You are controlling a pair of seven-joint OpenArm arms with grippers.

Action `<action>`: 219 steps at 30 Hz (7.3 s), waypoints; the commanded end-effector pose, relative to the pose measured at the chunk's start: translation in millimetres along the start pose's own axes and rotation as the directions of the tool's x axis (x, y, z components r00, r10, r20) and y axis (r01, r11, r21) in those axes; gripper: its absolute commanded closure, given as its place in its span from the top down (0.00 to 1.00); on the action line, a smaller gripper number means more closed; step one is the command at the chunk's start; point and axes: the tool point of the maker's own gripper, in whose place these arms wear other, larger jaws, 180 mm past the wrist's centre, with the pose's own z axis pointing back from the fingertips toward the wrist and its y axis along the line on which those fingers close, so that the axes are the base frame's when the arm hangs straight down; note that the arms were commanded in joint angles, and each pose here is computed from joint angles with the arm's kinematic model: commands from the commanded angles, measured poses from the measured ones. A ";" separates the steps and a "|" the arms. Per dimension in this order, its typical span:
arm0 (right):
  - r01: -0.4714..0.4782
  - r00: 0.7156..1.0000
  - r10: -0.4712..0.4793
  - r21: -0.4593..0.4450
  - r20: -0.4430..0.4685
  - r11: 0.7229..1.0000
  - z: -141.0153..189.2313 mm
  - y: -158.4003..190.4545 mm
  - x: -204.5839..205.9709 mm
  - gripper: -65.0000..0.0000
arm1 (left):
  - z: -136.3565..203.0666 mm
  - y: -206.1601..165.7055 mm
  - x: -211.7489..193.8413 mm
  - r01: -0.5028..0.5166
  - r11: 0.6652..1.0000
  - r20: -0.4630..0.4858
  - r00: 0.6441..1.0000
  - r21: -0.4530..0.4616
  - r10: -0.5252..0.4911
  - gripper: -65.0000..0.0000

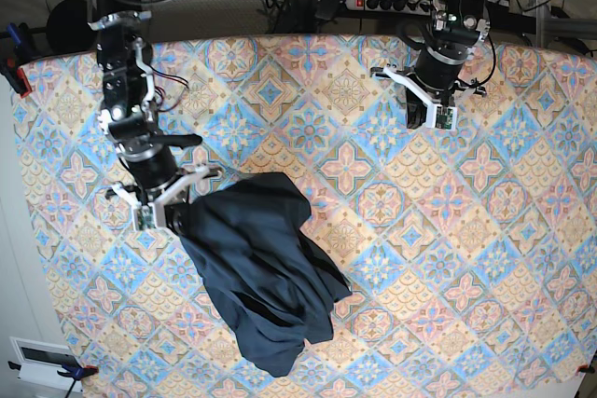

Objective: Layout the t-shirt on the table in an organized manner, then fold the t-shirt properly
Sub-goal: 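Drag the grasped t-shirt with the right gripper away from the left arm, then reach the left gripper to the t-shirt and grasp its fabric, then release the t-shirt with both grippers and regrasp new edges, then pull the t-shirt with the left gripper toward the left arm's side, then grasp the t-shirt edge with both grippers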

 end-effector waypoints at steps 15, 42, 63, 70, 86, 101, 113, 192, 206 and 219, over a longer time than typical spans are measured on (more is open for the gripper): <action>-0.024 0.997 0.057 -0.536 0.045 0.844 120.1 -206.5 0.4 0.02 | -15.7 -18.4 39.9 0.033 0.998 0.110 0.994 -0.051 -0.027 0.00; -0.049 0.999 0.045 -0.337 -0.019 0.940 75.8 -133.9 -25.9 0.02 | -132.3 -288.1 49.9 0.474 0.769 0.183 0.879 -0.429 -0.440 0.63; -0.050 0.999 0.044 -0.291 -0.027 0.955 68.9 -117.4 -29.8 0.02 | -155.5 -331.3 48.0 0.677 0.596 0.416 0.736 -0.433 -0.534 0.00; -0.058 0.995 0.052 -0.070 -0.083 0.996 48.8 -35.9 -54.8 0.02 | -139.6 -320.9 47.4 0.670 0.602 0.444 0.741 -0.435 -0.503 0.00; -0.105 0.984 0.167 0.558 -0.060 0.823 66.4 197.6 -74.2 0.02 | -101.3 -140.1 21.7 0.541 0.796 0.316 0.832 -0.272 -0.457 0.00; -0.348 0.931 0.347 0.557 0.111 0.754 67.1 219.4 -62.5 0.01 | -83.9 -50.4 41.5 0.400 0.914 0.280 0.887 -0.071 -0.366 0.00; -0.396 0.898 0.410 0.117 -0.158 0.911 64.4 46.4 -106.0 0.01 | -85.7 -76.5 60.5 0.340 0.936 0.326 0.898 -0.093 -0.294 0.00; -0.276 0.949 0.202 -0.325 -0.242 0.905 81.5 -85.8 -90.1 0.01 | -39.3 -36.0 98.4 0.468 0.877 0.294 0.828 0.106 -0.477 0.00; -0.391 0.894 0.397 0.069 -0.208 0.918 50.6 30.4 -100.8 0.32 | -24.5 14.6 7.8 0.469 0.879 -0.022 0.883 0.089 -0.469 0.19; -0.456 0.826 0.546 0.404 -0.140 0.793 53.0 151.1 -112.6 0.46 | -30.3 25.6 17.8 0.277 0.959 0.004 0.961 0.061 -0.278 0.39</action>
